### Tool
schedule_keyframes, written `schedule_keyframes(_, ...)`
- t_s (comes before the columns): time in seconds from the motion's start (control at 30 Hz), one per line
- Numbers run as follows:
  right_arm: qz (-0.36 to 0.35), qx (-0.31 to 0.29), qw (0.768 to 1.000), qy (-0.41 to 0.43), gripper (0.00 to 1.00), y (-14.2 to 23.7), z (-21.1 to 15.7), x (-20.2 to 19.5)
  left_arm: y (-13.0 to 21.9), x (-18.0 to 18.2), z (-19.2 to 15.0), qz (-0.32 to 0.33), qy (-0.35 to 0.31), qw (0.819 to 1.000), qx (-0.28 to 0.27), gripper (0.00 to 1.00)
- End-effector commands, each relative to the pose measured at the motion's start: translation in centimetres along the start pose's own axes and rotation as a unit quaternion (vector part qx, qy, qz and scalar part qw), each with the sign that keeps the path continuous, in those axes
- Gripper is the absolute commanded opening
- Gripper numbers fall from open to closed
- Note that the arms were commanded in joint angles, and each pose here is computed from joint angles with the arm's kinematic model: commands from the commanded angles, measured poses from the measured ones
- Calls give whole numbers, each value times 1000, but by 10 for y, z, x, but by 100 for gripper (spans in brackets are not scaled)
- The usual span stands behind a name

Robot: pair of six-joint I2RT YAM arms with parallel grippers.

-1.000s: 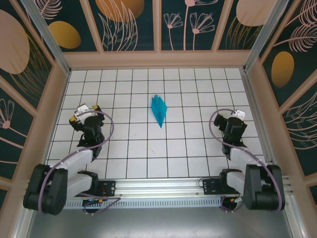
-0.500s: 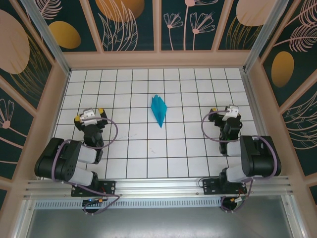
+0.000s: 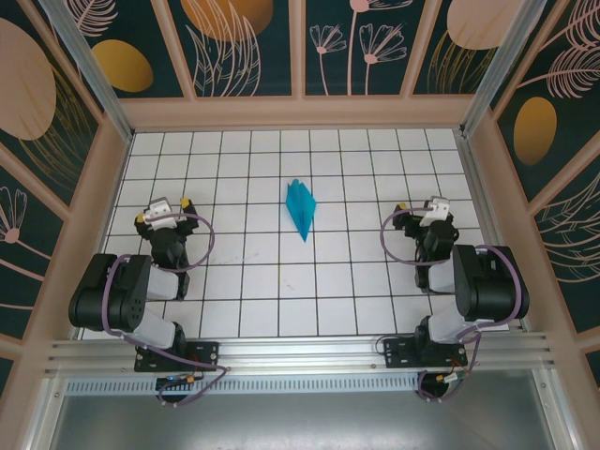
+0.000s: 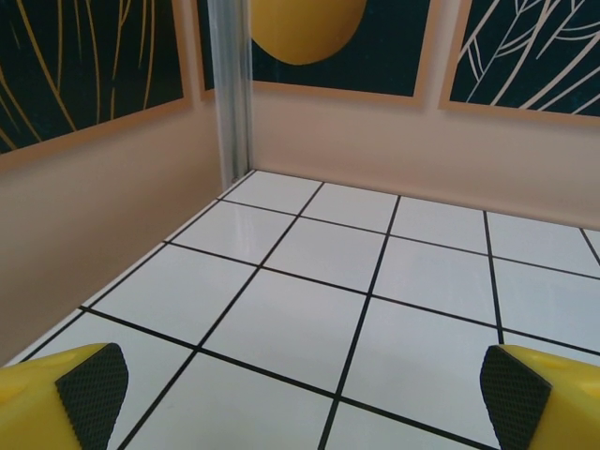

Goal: Fold a paper plane with a square sheet of paper (fold left side to right side)
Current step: Reset both arms

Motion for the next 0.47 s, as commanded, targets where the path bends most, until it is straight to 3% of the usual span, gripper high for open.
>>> schedule_keyframes(0.0, 11, -33, 999, 5, 99, -3, 13, 2, -3, -2, 3, -10, 13, 1000, -3, 99)
schedule_keyframes(0.43, 12, -32, 999, 6, 99, -3, 13, 2, -3, -2, 4, -10, 13, 1000, -5, 99)
Point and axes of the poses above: each hand's point on the last joint's axis, 136 mm out from that joint toward the fingers, its own y axis back along the fingers, its own x axis along the line the jaws close on, z = x × y, the point moved 8 cm from there along y, back along the fingers, and after that the axes turned 2 degrees about y, right-handed, at the moved point
